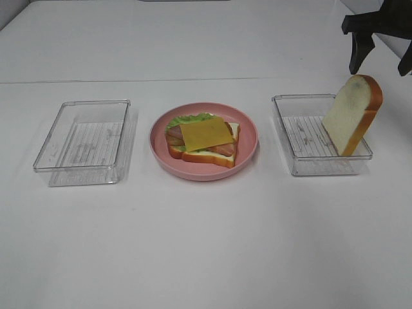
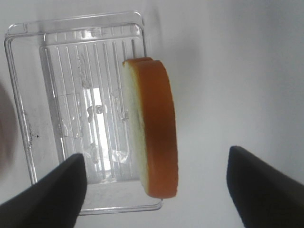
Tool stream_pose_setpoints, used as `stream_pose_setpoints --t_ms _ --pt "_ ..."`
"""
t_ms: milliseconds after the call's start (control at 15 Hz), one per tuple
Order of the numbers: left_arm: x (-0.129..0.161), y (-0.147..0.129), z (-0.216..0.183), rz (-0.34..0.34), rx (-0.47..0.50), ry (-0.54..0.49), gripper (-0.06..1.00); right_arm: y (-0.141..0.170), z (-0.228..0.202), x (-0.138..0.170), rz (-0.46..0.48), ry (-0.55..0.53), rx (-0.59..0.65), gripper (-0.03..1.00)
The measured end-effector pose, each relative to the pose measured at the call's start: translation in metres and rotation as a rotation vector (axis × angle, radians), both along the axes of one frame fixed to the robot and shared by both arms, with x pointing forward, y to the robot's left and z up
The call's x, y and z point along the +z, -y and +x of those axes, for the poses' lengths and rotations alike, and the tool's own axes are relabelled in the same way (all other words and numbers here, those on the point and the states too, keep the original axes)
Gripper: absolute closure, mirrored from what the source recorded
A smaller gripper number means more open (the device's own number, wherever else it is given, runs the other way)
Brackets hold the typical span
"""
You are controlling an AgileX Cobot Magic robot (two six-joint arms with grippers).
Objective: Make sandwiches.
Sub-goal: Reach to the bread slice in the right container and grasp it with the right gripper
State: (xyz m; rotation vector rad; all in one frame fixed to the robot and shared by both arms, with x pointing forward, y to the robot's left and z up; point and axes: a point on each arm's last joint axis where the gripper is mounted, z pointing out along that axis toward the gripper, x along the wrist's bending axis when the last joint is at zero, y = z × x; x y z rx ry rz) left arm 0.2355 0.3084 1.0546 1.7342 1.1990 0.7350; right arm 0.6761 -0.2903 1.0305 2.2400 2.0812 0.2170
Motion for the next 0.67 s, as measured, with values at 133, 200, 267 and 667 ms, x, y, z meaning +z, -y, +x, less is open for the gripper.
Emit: stream_pose_setpoints --t_ms 133,200,267,667 --pt "0.000 0.000 0.000 0.000 0.000 0.000 0.11 -0.003 0.004 -0.014 0.026 -0.032 0.011 0.21" --pt "0.000 0.000 0.000 0.000 0.000 0.000 0.11 -0.003 0.006 -0.022 0.030 -0.050 0.018 0.21" --pt "0.000 0.000 0.000 0.000 0.000 0.000 0.11 -0.003 0.007 -0.027 0.032 -0.060 0.019 0.21" --pt "0.000 0.000 0.000 0.000 0.000 0.000 0.11 -0.003 0.010 -0.043 0.034 -0.105 0.020 0.73"
